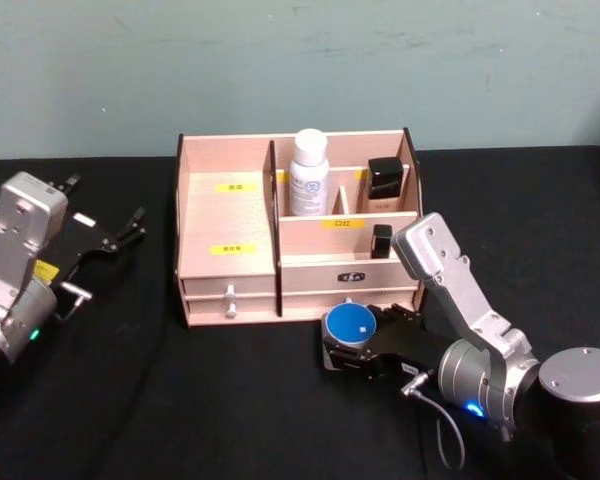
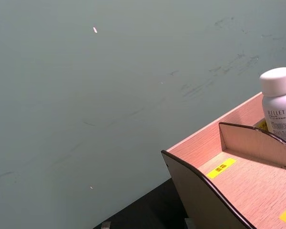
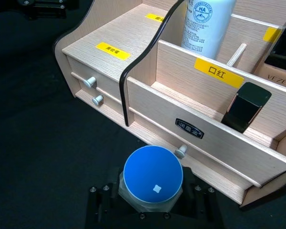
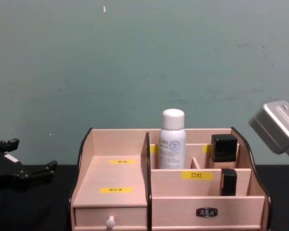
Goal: Pick up the facial cleanser and watermelon frost from the table and place them into the tiered storage box.
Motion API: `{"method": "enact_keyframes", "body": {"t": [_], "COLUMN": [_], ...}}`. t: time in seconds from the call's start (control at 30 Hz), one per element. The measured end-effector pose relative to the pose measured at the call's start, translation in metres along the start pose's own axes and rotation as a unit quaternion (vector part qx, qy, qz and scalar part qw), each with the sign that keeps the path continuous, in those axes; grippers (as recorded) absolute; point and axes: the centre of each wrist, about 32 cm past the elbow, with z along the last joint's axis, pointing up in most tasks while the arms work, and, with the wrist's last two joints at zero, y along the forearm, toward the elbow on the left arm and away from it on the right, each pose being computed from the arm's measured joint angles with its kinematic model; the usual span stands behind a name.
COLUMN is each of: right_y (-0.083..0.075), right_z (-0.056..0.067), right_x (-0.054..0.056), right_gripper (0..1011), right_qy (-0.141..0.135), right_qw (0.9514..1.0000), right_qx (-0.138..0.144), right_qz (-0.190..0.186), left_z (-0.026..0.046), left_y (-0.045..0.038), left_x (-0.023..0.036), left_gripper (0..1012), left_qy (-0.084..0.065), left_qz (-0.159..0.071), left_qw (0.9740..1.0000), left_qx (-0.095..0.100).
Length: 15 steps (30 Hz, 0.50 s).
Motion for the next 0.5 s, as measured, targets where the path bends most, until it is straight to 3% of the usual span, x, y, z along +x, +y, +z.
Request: {"method": "enact_keyframes", "body": {"t": [0.13,0.5], "right_y": [0.0000,0.0000], "right_z": [0.0000,0.0000], "right_x": [0.0000,0.0000], "right_gripper": [728,723], "right_qy": [0.000,0.000], "right_qw": [1.0000,1.0000], "right_qx": [0.000,0.001], "right_qz": [0.000,0.000], "left_z": [0.0000,0.0000], "left_y": [0.0000,0.0000], "left_x": [0.0000,0.0000], "left_gripper": [1001,1001], "left_qy": [0.000,0.000], "left_qz": [0.000,0.000], "left_qw": [1.0000,1.0000], "left_qx": [0.000,0.000]}}
